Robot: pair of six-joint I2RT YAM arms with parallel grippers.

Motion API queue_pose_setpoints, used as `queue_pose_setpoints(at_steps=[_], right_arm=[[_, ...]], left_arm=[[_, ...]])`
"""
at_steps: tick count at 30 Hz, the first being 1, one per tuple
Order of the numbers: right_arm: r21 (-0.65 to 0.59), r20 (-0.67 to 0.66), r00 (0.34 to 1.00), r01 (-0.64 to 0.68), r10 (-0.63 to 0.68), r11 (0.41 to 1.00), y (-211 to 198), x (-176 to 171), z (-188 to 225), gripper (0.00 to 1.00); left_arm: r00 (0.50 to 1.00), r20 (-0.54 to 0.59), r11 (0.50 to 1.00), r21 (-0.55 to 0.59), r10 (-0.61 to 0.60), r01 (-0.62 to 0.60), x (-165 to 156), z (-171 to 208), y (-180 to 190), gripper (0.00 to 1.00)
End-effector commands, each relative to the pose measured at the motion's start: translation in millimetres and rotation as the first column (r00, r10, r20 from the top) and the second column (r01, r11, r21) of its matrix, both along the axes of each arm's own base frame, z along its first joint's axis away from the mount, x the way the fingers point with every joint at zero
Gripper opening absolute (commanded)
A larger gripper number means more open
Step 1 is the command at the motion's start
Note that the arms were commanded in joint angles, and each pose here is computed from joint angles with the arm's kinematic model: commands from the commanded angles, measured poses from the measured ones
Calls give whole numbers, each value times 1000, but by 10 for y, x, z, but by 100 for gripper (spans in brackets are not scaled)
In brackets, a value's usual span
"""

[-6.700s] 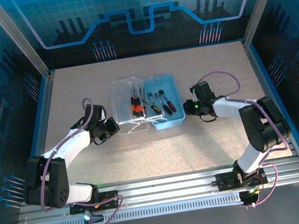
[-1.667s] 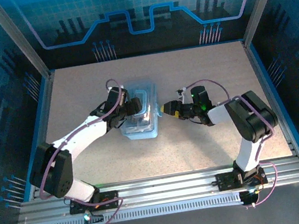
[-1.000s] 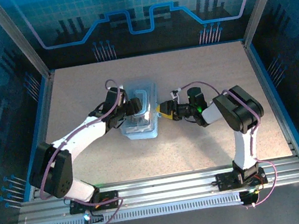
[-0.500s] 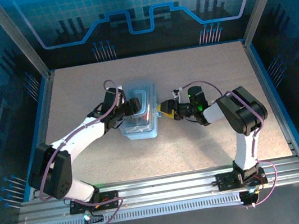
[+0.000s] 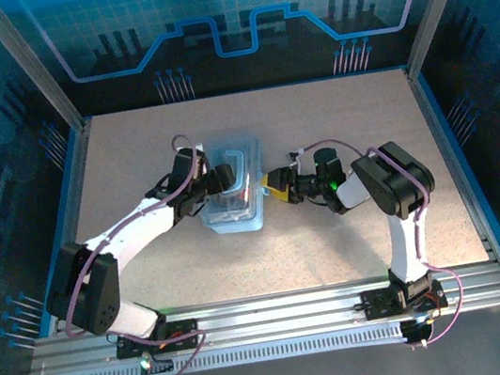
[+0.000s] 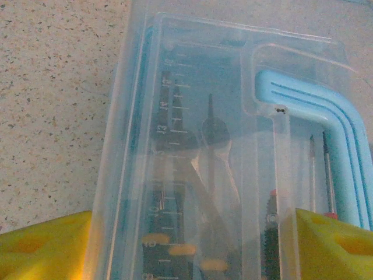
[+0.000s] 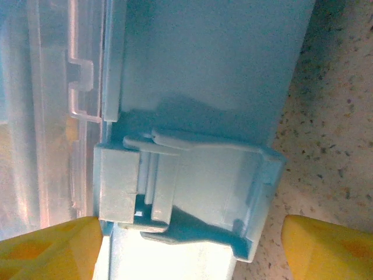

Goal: Pack the tool kit

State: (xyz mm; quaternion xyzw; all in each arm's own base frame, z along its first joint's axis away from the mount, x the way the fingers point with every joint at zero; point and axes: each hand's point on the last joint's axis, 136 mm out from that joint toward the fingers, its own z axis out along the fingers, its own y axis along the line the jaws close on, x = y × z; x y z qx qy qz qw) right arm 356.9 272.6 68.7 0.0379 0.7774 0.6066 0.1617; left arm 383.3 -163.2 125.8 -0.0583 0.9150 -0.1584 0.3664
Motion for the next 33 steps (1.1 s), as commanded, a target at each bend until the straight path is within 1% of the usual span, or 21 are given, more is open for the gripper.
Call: queue_pose_setpoints(at_steps=[1,8,20,23,28,33], right_arm=[[74,50,999,-22,19,997,66,14,159,82],[160,84,996,-29,16,987,43,6,348,80],[169,89,995,17,-33,985,-137,25,455,73],[171,91,995,17,-33,985,-138,18,474,69],[159,78,996,38,-51,987,-202,33,447,54],[158,81,995,39,-53,987,-215,32,461,44]], left_arm=[[970,-243,996,93,17,6,-442,-661,238,78],[969,-245,995,98,17,7,-460,-642,253,78],[967,-252,994,108,26,1,-455,-565,267,78],[966,-257,994,105,29,-1,-454,-557,264,78],[965,-263,994,109,25,4,-462,-541,263,78],[964,-266,994,110,26,4,-473,-524,266,78]])
